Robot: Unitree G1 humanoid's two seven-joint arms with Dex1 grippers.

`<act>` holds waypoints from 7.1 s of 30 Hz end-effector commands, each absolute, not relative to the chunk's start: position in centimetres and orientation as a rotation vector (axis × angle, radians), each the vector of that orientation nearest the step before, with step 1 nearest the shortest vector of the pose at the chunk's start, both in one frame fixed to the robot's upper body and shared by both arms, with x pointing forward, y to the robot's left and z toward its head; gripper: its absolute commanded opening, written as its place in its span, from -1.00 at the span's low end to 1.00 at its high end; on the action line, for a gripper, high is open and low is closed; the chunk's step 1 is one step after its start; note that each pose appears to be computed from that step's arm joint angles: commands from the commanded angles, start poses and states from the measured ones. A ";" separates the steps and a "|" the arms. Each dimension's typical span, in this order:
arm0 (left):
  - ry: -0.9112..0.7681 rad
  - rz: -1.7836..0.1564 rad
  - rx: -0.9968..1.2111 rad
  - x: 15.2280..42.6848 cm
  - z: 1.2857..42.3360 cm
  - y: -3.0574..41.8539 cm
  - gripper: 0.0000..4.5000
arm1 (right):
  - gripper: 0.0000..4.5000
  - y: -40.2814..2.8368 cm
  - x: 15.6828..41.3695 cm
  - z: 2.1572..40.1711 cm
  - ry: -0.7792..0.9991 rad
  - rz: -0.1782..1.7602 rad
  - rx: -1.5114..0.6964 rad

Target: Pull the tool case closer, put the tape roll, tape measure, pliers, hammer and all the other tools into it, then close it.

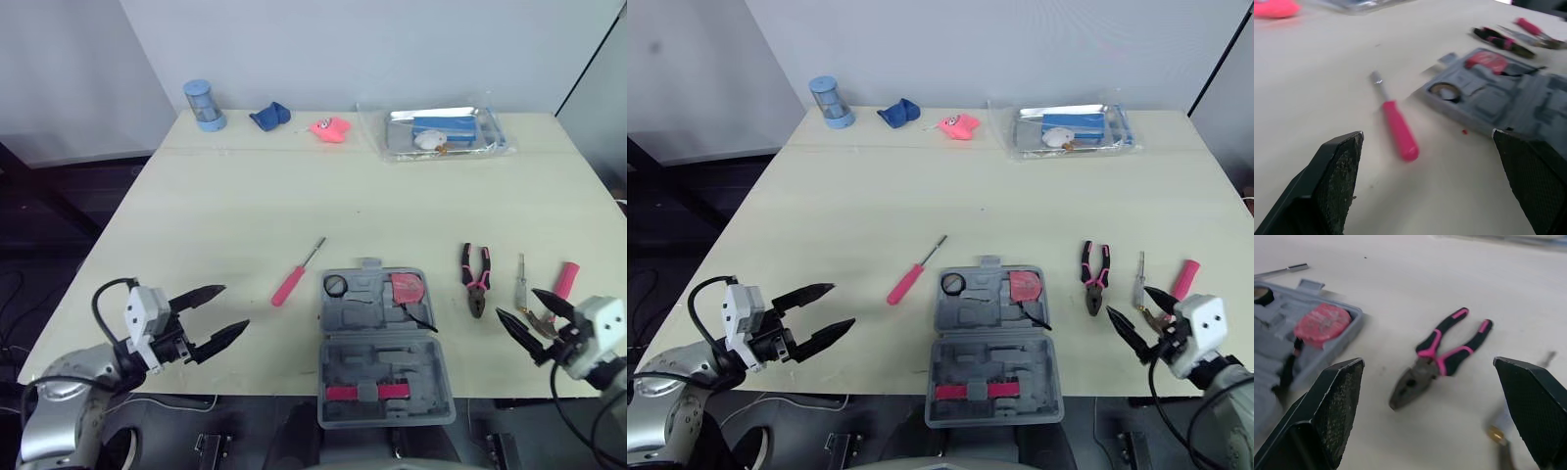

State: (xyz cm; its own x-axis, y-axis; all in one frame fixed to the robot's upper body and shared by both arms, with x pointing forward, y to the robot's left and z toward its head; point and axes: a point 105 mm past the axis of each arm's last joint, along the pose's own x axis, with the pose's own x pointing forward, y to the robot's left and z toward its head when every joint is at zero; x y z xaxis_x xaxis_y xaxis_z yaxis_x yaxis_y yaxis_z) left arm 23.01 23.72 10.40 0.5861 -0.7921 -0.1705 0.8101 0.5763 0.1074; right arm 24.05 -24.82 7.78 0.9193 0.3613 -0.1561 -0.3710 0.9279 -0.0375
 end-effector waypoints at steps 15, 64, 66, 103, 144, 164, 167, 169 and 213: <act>-0.018 -1.405 0.335 23.2 15.7 17.3 1.00 | 0.98 -22.1 28.5 5.6 0.183 0.042 -0.050; -0.043 -1.490 0.332 23.2 17.8 17.2 1.00 | -0.58 -15.4 25.2 12.0 0.168 1.016 -0.382; -0.030 -1.501 0.345 23.3 17.7 17.6 1.00 | -0.58 -14.5 25.1 11.9 0.206 1.130 -0.460; 0.145 -1.527 0.466 22.7 15.4 21.2 1.00 | -0.58 -6.6 28.3 8.7 0.412 1.389 -0.847; 0.098 -1.466 0.401 23.0 15.0 21.5 1.00 | -0.98 -6.1 29.4 4.5 0.352 1.388 -0.604; 0.091 -1.440 0.363 23.1 14.8 21.0 1.00 | -0.98 -9.2 29.1 -2.1 0.567 1.358 -0.734; 0.085 -1.420 0.340 23.2 14.6 20.9 1.00 | -0.98 -7.5 29.6 1.2 0.398 1.356 -0.621; 0.089 -1.406 0.345 23.2 14.2 20.9 1.00 | -0.98 -7.0 29.4 2.8 0.319 1.362 -0.571; 0.233 -0.701 0.115 21.2 6.4 31.3 1.00 | 0.97 -37.6 17.3 6.9 0.194 0.308 -0.069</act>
State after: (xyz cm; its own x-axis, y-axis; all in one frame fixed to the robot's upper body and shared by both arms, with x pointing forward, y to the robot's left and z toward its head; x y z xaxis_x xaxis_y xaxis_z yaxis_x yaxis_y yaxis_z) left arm 20.92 31.90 5.62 0.7613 -0.5980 -0.2507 0.6134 0.7895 -0.0206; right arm 16.60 -38.37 5.66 0.9439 0.2425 -0.2240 -0.2520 0.9676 -0.0144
